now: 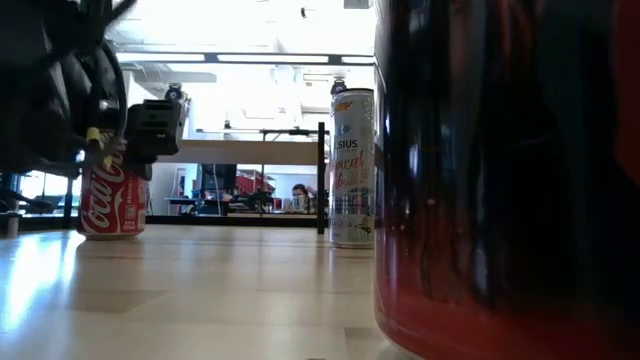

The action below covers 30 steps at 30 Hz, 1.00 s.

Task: Place canned beverage on shelf
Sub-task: Put the top red soda can on the shelf

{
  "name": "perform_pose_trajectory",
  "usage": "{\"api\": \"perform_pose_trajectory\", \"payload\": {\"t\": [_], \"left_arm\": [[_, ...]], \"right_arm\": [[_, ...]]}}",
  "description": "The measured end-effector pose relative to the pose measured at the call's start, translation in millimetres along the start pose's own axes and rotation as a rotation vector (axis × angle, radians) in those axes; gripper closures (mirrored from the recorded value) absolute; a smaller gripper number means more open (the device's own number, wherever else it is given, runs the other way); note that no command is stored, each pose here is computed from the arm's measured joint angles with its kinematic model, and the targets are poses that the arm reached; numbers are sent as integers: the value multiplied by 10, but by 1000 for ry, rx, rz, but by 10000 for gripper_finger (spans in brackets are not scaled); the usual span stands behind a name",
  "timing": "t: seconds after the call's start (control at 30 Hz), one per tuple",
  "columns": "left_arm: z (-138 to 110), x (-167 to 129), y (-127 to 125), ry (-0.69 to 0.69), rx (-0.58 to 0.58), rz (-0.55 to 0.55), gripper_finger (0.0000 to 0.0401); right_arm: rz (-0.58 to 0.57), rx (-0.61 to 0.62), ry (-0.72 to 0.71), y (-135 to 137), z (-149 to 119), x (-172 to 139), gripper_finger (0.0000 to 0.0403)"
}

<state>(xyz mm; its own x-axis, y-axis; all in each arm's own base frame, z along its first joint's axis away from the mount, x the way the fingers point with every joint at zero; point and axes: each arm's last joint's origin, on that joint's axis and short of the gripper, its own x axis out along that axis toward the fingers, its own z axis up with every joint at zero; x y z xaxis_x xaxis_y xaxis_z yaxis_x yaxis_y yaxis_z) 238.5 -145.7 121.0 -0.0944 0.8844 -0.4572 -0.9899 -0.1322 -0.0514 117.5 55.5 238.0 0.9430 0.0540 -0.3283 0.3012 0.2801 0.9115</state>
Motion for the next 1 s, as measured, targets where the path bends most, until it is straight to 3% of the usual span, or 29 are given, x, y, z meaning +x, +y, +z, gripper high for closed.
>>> {"api": "perform_pose_trajectory", "payload": {"t": [0.7,0.83,1.0], "left_arm": [[34,270,29,-113,71,-38,73],[34,268,30,-113,71,-38,91],[37,266,25,-122,110,-53,143]], "right_arm": [[0,0,0,0,0,1,3],[0,0,0,0,0,0,3],[0,0,0,-1,0,1,3]]}}
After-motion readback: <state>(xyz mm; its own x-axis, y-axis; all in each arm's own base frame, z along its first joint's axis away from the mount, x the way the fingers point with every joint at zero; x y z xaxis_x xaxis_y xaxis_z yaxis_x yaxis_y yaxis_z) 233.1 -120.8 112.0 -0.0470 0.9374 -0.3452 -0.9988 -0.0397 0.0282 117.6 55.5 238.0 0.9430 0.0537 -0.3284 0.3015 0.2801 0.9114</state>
